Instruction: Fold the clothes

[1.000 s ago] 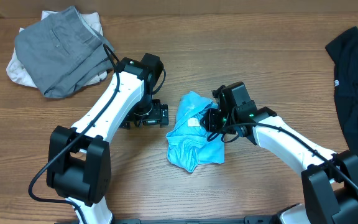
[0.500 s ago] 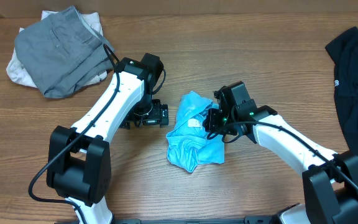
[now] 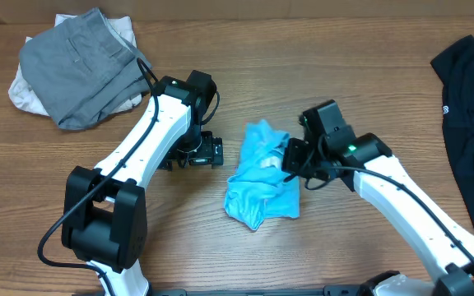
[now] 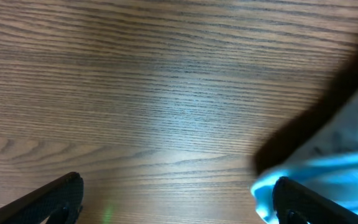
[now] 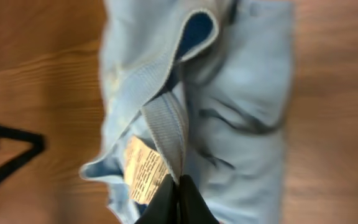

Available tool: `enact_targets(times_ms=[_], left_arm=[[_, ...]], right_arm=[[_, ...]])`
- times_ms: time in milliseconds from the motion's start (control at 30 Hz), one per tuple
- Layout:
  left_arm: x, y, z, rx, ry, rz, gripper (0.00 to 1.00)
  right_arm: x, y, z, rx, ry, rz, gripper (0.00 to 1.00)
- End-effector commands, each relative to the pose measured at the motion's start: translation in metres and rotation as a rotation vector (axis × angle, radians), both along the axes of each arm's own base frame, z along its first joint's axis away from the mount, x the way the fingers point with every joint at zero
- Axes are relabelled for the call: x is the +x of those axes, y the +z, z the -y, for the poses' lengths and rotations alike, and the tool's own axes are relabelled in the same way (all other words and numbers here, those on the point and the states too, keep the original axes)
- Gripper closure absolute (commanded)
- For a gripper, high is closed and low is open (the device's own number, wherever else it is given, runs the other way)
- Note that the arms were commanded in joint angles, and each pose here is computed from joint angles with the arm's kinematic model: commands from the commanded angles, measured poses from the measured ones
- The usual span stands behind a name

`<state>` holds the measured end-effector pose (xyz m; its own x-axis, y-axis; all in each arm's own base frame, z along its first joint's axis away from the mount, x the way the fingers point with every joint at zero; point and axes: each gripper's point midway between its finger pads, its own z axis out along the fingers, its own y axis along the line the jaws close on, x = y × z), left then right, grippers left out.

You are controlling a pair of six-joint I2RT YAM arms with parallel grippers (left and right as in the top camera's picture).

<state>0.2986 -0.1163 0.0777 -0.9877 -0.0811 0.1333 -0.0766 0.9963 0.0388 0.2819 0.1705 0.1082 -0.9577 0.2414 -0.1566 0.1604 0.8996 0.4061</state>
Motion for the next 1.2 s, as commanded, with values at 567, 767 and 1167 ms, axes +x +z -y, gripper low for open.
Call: enact_targets(times_ms=[567,767,1167], left_arm=[[0.000,0.000,-0.001,-0.001,-0.013,0.004,0.00],[0.000,0.000,-0.001,-0.001,-0.014,0.004,0.00],[0.001,0.000,-0.001,-0.003,-0.021,0.008,0.00]], right_arm=[[-0.024,-0.058,0.061,-0.316,-0.295,-0.199,0.78],[-0.041,-0.063,0.065,-0.338,-0.285,-0.263,0.72],[-0.036,0.019,0.027,-0.083,-0.172,-0.139,0.46]])
